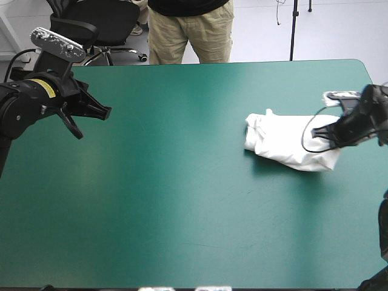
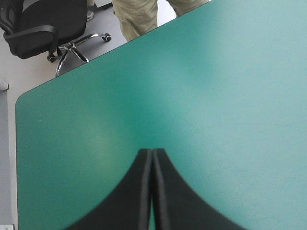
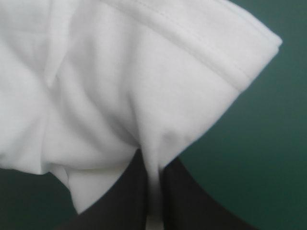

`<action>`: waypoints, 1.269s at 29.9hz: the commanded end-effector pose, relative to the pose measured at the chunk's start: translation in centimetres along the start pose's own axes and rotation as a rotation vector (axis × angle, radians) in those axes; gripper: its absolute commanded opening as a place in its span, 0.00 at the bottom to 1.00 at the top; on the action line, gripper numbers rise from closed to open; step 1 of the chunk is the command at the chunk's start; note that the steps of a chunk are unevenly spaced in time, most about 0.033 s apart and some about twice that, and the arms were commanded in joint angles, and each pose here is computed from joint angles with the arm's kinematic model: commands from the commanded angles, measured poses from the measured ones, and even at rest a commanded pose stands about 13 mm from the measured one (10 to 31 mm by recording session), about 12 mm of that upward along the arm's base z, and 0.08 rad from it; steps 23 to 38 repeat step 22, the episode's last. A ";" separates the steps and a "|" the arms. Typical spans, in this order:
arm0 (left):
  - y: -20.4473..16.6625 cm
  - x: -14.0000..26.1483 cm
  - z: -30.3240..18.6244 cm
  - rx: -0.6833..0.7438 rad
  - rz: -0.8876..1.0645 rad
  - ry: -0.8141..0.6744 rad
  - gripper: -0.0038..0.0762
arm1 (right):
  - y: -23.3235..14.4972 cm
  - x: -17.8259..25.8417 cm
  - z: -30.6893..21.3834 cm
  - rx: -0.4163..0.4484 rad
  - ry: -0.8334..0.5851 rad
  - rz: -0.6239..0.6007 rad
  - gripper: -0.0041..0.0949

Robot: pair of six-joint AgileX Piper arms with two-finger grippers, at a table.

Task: Fold the cloth

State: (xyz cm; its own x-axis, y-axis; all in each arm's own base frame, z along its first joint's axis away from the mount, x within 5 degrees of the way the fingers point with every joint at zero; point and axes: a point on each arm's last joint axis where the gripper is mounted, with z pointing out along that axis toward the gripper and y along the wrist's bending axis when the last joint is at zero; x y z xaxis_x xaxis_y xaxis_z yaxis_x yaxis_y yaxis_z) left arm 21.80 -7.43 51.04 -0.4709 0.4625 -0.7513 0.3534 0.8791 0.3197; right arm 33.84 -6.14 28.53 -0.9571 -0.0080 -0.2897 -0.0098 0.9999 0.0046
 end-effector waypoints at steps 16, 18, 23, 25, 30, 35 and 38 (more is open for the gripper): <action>0.8 0.5 -2.8 -0.037 0.005 -0.030 0.03 | -7.3 5.2 -2.0 0.134 -0.092 0.224 0.39; 1.1 0.7 -3.1 -0.065 -0.021 -0.020 0.03 | -7.0 5.2 -1.9 0.102 -0.092 0.238 0.65; 1.7 1.2 -4.4 -0.121 -0.040 -0.030 0.03 | -6.2 5.0 -2.7 0.027 -0.140 0.242 0.94; 1.7 1.2 -4.4 -0.121 -0.040 -0.030 0.03 | -6.2 5.0 -2.7 0.027 -0.140 0.242 0.94; 1.7 1.2 -4.4 -0.121 -0.040 -0.030 0.03 | -6.2 5.0 -2.7 0.027 -0.140 0.242 0.94; 1.7 1.2 -4.4 -0.121 -0.040 -0.030 0.03 | -6.2 5.0 -2.7 0.027 -0.140 0.242 0.94; 1.7 1.2 -4.4 -0.121 -0.040 -0.030 0.03 | -6.2 5.0 -2.7 0.027 -0.140 0.242 0.94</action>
